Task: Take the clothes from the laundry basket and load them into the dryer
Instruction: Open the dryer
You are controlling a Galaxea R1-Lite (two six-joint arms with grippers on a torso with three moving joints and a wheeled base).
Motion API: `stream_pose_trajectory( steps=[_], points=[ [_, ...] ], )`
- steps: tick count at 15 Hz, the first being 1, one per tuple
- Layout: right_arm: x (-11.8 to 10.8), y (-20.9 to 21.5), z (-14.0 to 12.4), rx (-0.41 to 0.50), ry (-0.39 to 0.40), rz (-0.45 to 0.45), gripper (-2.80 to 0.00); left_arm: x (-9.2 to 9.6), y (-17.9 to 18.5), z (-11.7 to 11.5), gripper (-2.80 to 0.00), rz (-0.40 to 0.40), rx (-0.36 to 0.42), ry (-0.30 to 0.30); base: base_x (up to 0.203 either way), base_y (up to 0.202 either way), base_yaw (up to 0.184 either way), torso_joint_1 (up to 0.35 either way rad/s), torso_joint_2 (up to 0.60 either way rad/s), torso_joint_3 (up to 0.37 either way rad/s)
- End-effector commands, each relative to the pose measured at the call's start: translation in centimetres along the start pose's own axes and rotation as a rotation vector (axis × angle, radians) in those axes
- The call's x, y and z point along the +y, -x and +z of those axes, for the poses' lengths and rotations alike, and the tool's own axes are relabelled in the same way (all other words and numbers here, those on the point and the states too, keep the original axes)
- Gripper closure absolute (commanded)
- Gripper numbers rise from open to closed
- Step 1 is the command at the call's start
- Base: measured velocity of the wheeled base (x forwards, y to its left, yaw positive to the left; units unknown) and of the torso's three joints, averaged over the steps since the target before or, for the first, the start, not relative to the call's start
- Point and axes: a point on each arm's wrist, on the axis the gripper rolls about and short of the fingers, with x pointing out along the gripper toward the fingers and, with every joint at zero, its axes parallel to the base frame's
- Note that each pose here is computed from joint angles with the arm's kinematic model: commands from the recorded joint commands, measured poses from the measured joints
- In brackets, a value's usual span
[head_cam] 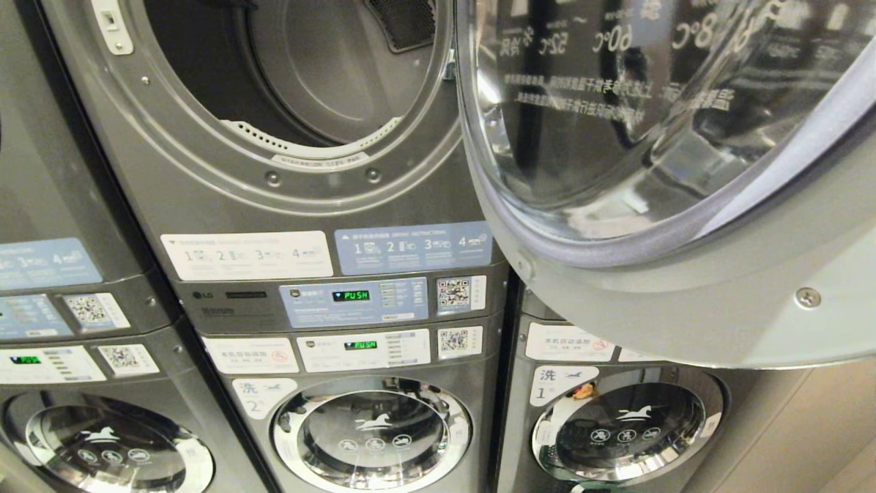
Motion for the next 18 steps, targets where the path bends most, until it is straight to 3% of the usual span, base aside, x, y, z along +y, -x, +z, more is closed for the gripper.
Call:
stream_pose_trajectory(
  steps=[1,7,11,18],
  points=[
    [0.57,0.50,-0.20,-0.006,0.007,0.003,0.00,0.00,-0.01,0.00,0.00,0.000,0.002,0.002,0.000,0.000,0.000,0.000,0.00,0.000],
    [0.86,0.97,-0.81,-0.002,0.002,-0.105,0.00,0.00,-0.01,0.00,0.00,0.000,0.002,0.002,0.000,0.000,0.000,0.000,0.00,0.000],
    [0.77,0.96,-0.83,-0.001,-0.001,-0.123,0.00,0.00,-0.01,0.00,0.00,0.000,0.002,0.002,0.000,0.000,0.000,0.000,0.00,0.000],
    [0.54,1.09,-1.14,0.007,-0.004,-0.264,0.00,0.00,-0.02,0.00,0.00,0.000,0.004,0.003,0.000,0.000,0.000,0.000,0.00,0.000]
  ],
)
